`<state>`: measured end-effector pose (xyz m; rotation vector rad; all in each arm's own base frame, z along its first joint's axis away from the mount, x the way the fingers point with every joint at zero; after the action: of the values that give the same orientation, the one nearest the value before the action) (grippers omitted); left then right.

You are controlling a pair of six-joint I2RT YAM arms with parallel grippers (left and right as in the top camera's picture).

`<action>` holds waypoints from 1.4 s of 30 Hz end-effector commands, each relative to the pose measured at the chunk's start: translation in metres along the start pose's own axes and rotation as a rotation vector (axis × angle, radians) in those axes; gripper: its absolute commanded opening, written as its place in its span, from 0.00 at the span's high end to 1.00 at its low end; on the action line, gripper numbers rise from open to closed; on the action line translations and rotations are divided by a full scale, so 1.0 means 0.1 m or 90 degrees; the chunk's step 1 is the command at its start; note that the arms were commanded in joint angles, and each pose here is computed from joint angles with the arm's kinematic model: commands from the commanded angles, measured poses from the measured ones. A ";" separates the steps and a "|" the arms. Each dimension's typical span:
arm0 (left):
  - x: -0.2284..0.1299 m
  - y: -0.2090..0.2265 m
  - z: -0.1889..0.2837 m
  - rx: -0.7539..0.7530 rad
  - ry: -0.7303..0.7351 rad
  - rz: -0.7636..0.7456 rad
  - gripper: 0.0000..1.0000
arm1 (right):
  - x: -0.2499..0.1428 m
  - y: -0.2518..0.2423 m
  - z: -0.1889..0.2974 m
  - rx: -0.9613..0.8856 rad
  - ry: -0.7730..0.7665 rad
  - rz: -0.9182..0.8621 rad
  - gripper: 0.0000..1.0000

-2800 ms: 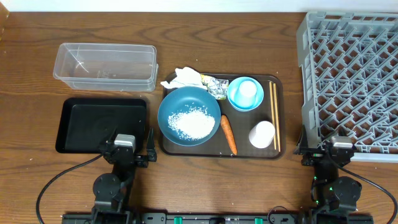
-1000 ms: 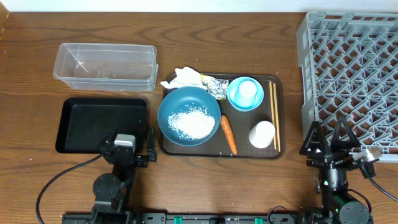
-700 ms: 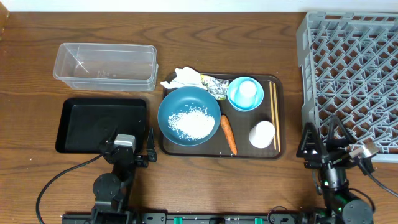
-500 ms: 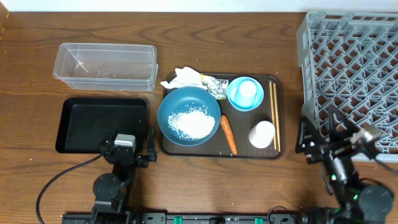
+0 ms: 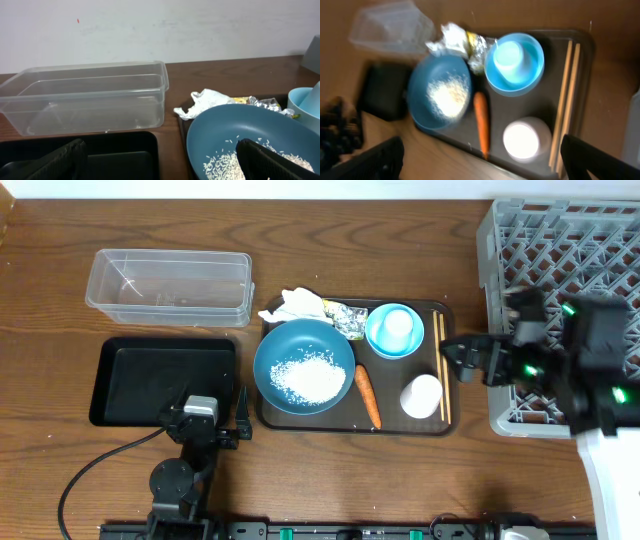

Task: Sort waste into correct bins and load items into the dishwasher rack
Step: 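Move the right gripper to the white cup and grasp it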

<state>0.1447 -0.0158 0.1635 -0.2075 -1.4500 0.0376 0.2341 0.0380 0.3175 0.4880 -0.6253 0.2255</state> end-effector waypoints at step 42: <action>-0.11 0.02 -0.01 0.001 0.031 0.004 0.02 | -0.54 -0.13 -1.92 -0.293 0.529 0.015 0.01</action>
<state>0.1447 -0.0158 0.1634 -0.2072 -1.4496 0.0379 0.2890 0.1190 0.1435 -0.0553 0.1565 0.2861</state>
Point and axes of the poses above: each gripper's point midway between its finger pads, its own z axis back along the fingers, its own y axis along the line the jaws close on, x = y × z, the point moved 10 cm from there along z, back along the fingers, and after that the axes turned 10 degrees about z, right-handed, at the moved point
